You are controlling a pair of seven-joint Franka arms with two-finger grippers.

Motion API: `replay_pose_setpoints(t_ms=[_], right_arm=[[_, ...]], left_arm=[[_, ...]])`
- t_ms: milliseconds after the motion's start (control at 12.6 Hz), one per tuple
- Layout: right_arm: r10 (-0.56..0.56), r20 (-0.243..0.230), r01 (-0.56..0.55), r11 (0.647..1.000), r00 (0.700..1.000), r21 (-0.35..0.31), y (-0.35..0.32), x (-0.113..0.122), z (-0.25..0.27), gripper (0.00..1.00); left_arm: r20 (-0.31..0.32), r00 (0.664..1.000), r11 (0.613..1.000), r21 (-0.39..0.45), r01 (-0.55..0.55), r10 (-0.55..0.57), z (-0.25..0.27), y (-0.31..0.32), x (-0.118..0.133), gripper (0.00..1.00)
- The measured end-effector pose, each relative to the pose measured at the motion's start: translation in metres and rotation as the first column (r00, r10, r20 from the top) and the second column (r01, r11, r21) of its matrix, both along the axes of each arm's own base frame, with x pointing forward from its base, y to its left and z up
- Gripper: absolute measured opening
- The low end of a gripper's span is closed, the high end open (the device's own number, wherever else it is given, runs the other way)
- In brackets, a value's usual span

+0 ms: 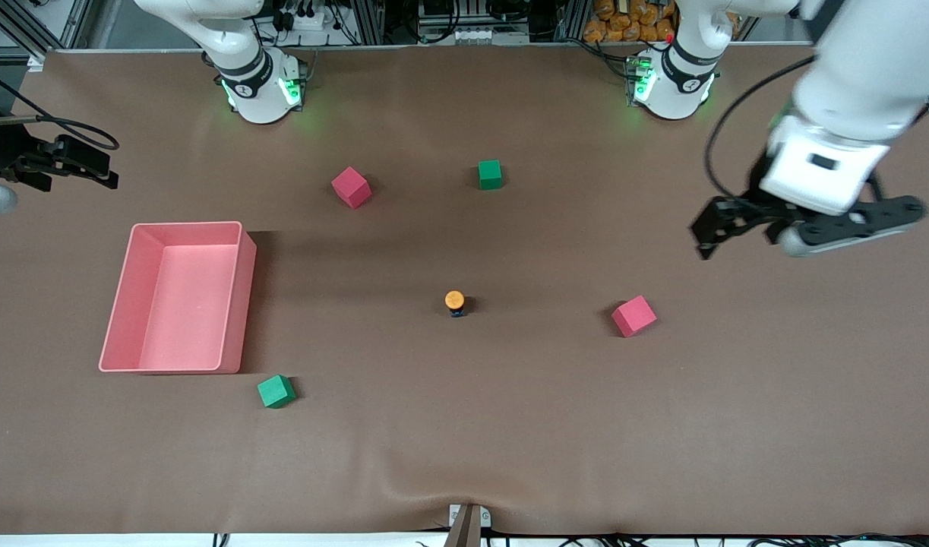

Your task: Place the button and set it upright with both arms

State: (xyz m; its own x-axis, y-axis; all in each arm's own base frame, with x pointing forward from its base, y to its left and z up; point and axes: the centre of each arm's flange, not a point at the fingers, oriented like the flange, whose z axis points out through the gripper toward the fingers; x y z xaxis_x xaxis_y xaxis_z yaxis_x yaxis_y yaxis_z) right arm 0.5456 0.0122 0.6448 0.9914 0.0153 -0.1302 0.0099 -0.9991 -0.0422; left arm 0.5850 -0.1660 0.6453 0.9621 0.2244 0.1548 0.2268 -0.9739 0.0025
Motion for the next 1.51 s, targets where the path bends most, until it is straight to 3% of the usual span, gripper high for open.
replay_pose_setpoints(t_ms=[318, 716, 1512], right_arm=[[0.0, 0.0, 0.0, 1.0, 1.0, 0.0, 0.0, 0.0, 0.0, 1.0], [0.0, 0.0, 0.0, 1.0, 1.0, 0.0, 0.0, 0.0, 0.0, 1.0], [0.0, 0.0, 0.0, 1.0, 1.0, 0.0, 0.0, 0.0, 0.0, 1.0]], left_arm=[[-0.091, 0.992, 0.996, 0.032, 0.089, -0.086, 0.013, 0.068, -0.011, 1.0], [-0.136, 0.974, 0.984, -0.045, 0.174, -0.178, 0.024, 0.133, -0.022, 1.0], [-0.144, 0.967, 0.978, -0.047, 0.205, -0.21, 0.009, 0.121, -0.09, 1.0]])
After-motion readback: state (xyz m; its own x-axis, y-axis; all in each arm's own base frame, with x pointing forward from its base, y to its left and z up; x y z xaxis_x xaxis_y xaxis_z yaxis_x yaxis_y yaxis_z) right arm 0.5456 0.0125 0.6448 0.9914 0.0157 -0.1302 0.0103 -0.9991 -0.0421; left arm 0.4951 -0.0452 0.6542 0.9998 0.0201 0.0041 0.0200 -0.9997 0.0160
